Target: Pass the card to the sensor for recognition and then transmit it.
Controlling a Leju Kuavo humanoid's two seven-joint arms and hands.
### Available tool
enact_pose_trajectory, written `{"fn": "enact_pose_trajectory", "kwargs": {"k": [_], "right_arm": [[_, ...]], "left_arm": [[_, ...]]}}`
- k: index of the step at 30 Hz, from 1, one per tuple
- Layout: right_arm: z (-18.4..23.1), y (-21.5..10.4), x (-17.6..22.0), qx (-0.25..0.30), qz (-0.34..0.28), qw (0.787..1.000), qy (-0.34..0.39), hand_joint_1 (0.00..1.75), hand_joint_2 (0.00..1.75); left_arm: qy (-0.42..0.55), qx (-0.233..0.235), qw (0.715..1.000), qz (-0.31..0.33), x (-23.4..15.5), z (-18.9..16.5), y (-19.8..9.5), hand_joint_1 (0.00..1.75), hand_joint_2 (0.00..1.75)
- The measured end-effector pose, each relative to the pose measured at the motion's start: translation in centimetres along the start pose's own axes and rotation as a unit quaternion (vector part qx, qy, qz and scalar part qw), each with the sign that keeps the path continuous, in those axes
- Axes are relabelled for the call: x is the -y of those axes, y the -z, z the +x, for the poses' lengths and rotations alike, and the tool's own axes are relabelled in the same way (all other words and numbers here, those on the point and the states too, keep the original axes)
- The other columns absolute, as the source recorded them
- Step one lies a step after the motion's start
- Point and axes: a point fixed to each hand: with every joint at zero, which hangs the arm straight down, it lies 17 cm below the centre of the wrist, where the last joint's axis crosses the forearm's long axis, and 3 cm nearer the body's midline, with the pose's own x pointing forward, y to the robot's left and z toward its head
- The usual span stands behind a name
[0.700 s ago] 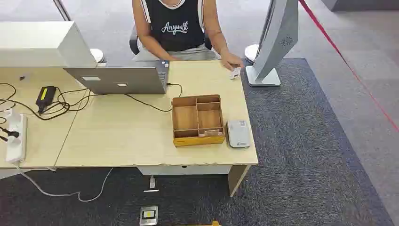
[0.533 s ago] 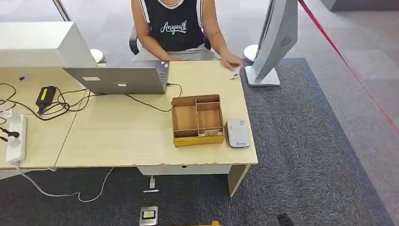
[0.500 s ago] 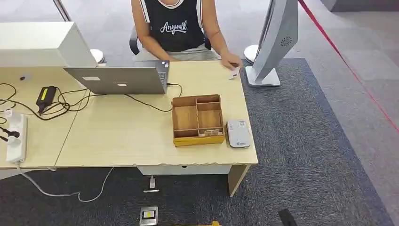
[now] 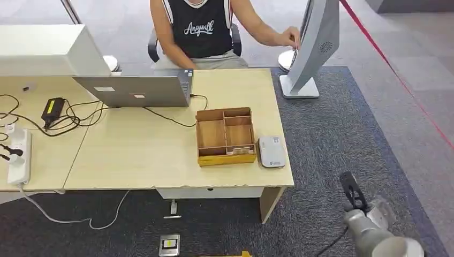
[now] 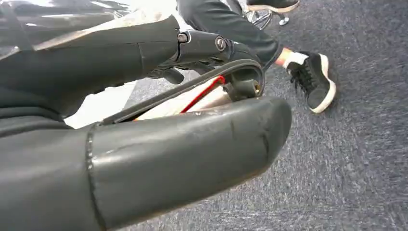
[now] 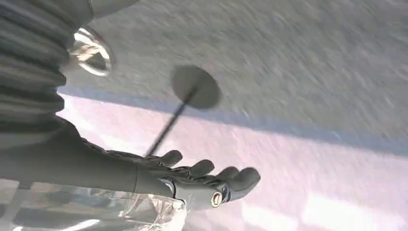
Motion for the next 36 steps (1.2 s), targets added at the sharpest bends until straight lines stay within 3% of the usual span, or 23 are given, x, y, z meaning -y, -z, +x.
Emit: {"fn": "enact_pose_trajectory", "kwargs": {"k": [16,23,28,31,32,33,34,36], "right_arm": [[13.1,0.1,15.3,0.074,-0.141,0.985,0.062,0.0,1.75],[20.7,-2.5,23.2,0.162,-0.2,0.959,0.123,0.0,1.75],[24.7,-4.7,24.9,0.206,-0.199,0.947,0.144,0.0,1.75],[21.0,-2.2,20.8,0.108,-0.076,0.974,0.182,0.0,1.75],[18.4,-1.3,20.2,0.041,-0.03,0.976,0.214,0.0,1.75],[17.2,-1.1,21.3,0.018,-0.031,0.973,0.229,0.0,1.75],[18.1,-1.9,23.7,0.029,-0.058,0.966,0.249,0.0,1.75],[21.1,-4.4,28.8,0.088,-0.124,0.949,0.277,0.0,1.75]], "left_arm": [[-0.004,0.004,1.0,-0.004,0.4,0.4,-0.3,0.0,0.0],[-0.004,0.008,1.0,-0.006,0.5,0.5,-0.3,0.0,0.0],[-0.007,0.01,1.0,-0.004,0.4,0.6,-0.3,0.0,0.0],[-0.009,0.012,1.0,-0.001,0.2,0.9,-0.2,0.0,0.0],[-0.009,0.012,1.0,-0.001,0.3,0.8,-0.3,0.0,0.0],[-0.007,0.012,1.0,-0.002,0.5,0.6,-0.4,0.0,0.0],[-0.006,0.009,1.0,-0.003,0.6,0.2,-0.5,0.0,0.0],[-0.004,0.009,1.0,-0.002,0.6,0.0,-0.4,0.0,0.0]]}}
